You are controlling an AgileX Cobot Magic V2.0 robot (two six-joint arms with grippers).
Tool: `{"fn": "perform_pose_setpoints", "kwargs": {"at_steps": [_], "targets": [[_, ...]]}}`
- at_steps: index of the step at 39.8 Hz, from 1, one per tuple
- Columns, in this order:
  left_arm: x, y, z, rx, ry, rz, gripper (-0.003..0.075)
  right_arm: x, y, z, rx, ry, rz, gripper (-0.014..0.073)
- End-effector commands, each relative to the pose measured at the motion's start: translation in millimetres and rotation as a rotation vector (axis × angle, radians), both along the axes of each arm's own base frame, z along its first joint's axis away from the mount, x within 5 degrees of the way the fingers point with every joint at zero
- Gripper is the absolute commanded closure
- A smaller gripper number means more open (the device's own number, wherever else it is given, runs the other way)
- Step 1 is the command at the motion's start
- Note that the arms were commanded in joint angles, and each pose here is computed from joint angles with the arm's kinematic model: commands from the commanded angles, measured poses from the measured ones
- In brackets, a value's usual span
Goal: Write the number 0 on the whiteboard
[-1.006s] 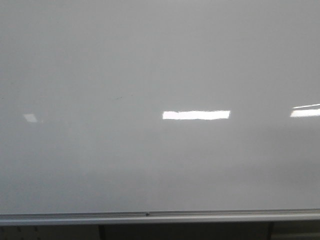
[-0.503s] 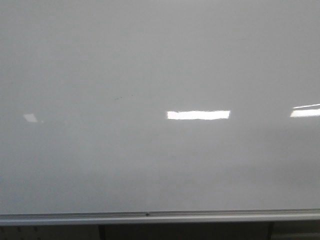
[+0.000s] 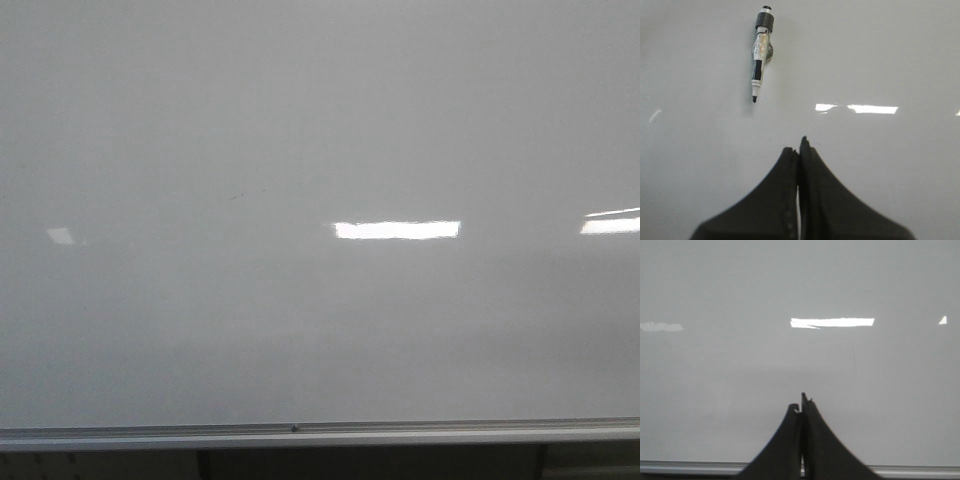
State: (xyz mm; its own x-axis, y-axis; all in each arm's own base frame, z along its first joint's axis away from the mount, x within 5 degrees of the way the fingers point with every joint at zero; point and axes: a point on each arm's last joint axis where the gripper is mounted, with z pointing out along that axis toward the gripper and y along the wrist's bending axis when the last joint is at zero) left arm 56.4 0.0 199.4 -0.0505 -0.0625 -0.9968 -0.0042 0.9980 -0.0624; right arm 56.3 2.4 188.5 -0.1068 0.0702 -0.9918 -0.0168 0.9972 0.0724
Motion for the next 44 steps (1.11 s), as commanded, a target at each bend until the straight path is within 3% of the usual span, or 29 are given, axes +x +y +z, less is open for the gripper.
{"fn": "perform_pose_setpoints", "kwargs": {"at_steps": [1,7,12,15,23,28,35,39,42,44], "targets": [[-1,0,5,-0.01,-0.125,0.001,0.074,-1,-2,13,-0.008,-0.137,-0.02,0.0662],[-5,0,29,-0.011,-0.324,0.003,0.0739,-6,-1,40,-0.008,-0.193,-0.015,0.0662],[-13,0,64,-0.009,-0.365,0.002,0.0739,-16,0,72,-0.011,-0.197,0.004,0.0662],[-17,0,87,0.009,-0.341,0.002,0.0739,-20,2,95,-0.014,-0.174,0.018,0.0662],[0,1,128,0.054,-0.122,0.013,0.0739,-7,4,146,-0.008,-0.036,0.049,0.0659],[17,2,136,0.085,-0.031,0.02,0.074,11,4,158,-0.006,0.014,0.049,0.0661],[24,2,135,0.085,0.004,0.019,0.0738,20,4,158,-0.005,0.041,0.047,0.0655],[24,2,134,0.085,0.007,0.019,0.0711,20,4,157,-0.005,0.049,0.048,0.0568],[24,2,134,0.085,0.007,0.019,0.0615,20,4,157,-0.005,0.049,0.048,0.0445],[24,2,134,0.085,0.009,0.019,0.0504,20,4,157,-0.005,0.048,0.048,0.0347]]}}
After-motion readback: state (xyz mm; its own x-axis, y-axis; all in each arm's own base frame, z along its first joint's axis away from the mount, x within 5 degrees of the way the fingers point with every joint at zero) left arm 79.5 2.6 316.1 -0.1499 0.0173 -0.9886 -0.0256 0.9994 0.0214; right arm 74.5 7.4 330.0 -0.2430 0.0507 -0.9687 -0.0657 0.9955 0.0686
